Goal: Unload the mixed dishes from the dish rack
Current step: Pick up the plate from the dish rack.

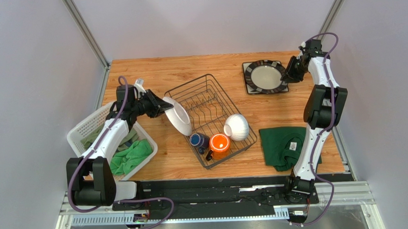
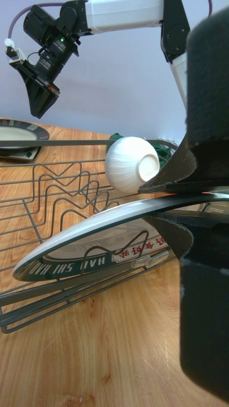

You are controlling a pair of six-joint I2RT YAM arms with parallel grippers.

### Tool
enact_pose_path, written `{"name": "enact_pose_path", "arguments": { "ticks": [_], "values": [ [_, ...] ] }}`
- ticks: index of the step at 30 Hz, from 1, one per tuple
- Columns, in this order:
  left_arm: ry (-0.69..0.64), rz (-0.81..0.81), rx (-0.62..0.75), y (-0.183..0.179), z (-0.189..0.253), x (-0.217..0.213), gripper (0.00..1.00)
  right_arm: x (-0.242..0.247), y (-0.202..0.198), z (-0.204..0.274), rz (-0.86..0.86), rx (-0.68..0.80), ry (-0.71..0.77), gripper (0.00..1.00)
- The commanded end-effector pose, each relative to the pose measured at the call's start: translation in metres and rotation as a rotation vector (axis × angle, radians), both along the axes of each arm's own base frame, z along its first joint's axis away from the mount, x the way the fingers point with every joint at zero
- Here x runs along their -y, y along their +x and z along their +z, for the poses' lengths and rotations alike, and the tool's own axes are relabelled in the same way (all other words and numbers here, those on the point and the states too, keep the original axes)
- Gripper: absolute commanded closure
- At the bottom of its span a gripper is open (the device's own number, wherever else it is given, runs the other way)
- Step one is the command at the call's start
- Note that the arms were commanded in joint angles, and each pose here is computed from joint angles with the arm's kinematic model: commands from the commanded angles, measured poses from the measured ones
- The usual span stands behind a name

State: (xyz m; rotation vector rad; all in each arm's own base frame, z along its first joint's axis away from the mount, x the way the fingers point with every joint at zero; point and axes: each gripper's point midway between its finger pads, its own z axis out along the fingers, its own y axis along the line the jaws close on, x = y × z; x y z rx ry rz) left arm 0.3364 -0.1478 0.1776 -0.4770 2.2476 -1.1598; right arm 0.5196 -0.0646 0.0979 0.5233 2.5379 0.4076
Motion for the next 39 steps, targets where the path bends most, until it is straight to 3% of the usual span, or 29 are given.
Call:
{"name": "enact_pose_path", "arguments": {
  "ticks": [1, 29, 39],
  "values": [
    [0.001, -0.020, 0.090, 0.002, 0.023, 0.002, 1.00, 0.003, 0.000, 0.028, 0.007, 0.063, -0.031, 0.67],
    [-0.167, 0.003, 0.158, -0.032, 0.071, 0.010, 1.00, 0.004, -0.013, 0.042, 0.010, 0.069, -0.054, 0.71],
    [-0.168, -0.002, 0.201, -0.042, 0.086, 0.009, 1.00, 0.001, -0.016, 0.067, 0.039, 0.116, -0.062, 0.63]
  ]
}}
